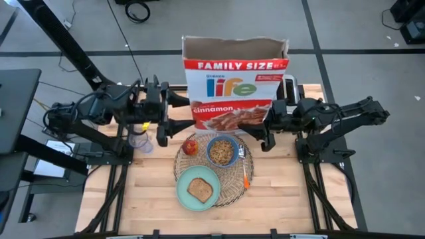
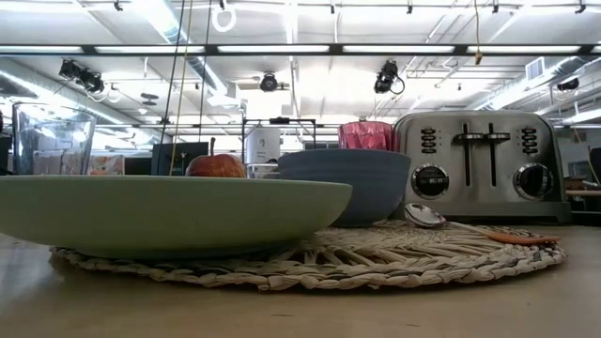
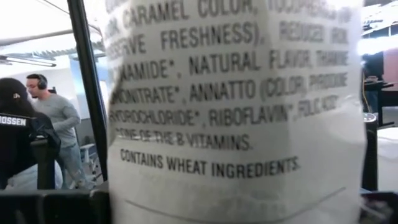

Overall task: Arrange a breakfast setting
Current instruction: Pour the cereal on the blue bowl from the white cereal box

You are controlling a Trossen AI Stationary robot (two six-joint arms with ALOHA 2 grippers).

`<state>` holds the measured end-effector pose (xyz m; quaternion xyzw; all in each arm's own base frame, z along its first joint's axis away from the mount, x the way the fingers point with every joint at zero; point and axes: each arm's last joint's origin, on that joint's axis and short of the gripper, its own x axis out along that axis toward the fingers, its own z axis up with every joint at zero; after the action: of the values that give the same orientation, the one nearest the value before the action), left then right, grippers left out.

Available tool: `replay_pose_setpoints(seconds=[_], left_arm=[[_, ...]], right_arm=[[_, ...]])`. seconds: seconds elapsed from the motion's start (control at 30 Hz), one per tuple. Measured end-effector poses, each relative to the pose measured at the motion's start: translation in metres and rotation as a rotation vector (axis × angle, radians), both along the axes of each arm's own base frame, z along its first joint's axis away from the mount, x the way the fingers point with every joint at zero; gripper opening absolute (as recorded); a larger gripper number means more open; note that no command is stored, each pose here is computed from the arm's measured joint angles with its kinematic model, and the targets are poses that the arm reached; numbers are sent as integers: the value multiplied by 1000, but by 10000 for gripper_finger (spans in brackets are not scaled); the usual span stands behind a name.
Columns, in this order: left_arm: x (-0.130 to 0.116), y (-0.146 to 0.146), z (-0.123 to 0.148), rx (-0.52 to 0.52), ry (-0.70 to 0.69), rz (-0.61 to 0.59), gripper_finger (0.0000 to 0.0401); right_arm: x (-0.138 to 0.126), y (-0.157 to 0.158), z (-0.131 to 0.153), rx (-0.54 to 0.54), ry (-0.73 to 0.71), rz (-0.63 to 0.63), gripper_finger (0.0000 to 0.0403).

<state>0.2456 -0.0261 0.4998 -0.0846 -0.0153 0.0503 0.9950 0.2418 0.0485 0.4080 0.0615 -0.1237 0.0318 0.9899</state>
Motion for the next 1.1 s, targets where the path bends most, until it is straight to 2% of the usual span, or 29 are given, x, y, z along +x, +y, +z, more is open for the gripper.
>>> replay_pose_setpoints(seconds=[0.17, 0.33, 0.53, 0.8, 1.1], left_arm=[[1, 8, 0, -22, -7, 31, 318], [3, 9, 1, -22, -16, -2, 319], [7, 5, 9, 0, -124, -112, 319], [31, 2, 4, 9, -164, -166, 319], [36, 10, 4, 5, -188, -152, 318]], right_arm=[[-7, 2, 4, -3, -10, 14, 212], [-10, 5, 4, -10, -9, 50, 212], [-6, 6, 2, -6, 4, 57, 212], [4, 2, -11, 19, 93, 21, 211], [7, 5, -14, 42, 119, -11, 211]])
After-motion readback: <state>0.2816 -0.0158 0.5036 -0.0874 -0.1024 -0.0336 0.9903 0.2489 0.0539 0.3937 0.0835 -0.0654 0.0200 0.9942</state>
